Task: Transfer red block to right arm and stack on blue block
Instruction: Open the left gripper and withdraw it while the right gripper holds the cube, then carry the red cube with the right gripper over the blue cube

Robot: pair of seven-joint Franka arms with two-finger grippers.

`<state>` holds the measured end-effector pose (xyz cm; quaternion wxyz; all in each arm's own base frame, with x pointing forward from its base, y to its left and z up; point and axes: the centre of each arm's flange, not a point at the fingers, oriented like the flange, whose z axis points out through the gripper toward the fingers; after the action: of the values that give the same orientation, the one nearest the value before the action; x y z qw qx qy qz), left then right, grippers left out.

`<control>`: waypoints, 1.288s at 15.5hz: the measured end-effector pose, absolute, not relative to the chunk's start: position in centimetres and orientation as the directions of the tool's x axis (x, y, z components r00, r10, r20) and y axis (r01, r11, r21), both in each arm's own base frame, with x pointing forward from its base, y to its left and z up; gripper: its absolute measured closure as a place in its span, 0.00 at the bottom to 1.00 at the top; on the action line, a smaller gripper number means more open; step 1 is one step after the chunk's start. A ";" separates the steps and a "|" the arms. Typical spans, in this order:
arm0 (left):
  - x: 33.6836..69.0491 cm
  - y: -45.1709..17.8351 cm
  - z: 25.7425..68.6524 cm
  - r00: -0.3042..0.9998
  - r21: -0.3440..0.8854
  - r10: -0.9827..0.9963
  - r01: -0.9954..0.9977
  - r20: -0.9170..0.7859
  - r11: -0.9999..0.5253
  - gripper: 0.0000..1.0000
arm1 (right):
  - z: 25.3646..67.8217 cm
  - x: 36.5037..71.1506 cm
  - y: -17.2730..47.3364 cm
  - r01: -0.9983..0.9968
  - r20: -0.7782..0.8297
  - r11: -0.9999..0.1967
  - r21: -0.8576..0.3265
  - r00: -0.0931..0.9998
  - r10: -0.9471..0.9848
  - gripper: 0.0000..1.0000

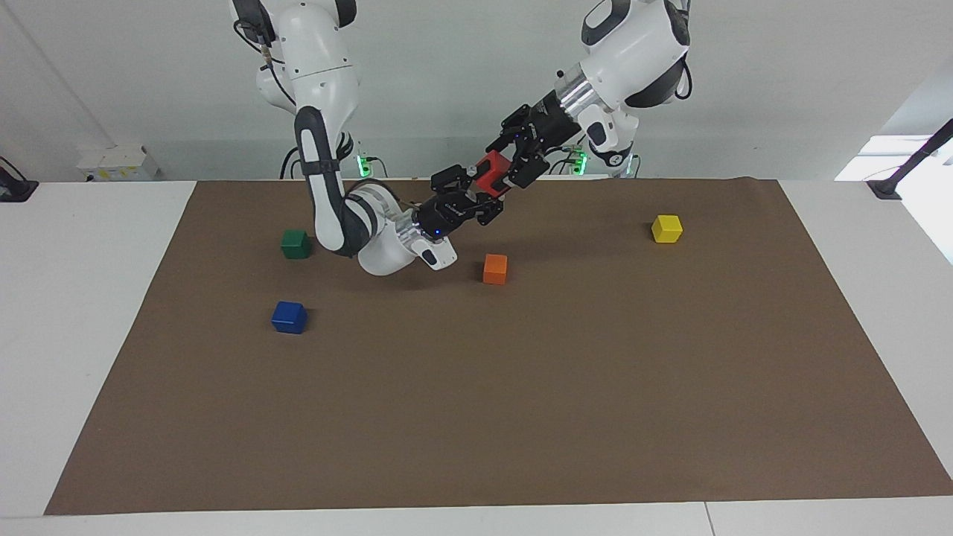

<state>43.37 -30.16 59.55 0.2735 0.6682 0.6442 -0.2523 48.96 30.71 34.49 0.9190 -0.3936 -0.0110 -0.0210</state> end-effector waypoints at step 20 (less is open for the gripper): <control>51.7 0.0 52.3 0.762 0.122 0.645 0.647 -0.059 -0.753 0.00 | 42.3 53.7 20.1 0.148 0.148 -0.079 -0.986 0.989 0.003 0.44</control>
<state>51.73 -0.02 52.33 0.0677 0.9362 0.3449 -0.0066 53.65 20.10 42.31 0.6765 -0.7327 -0.0517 -0.0535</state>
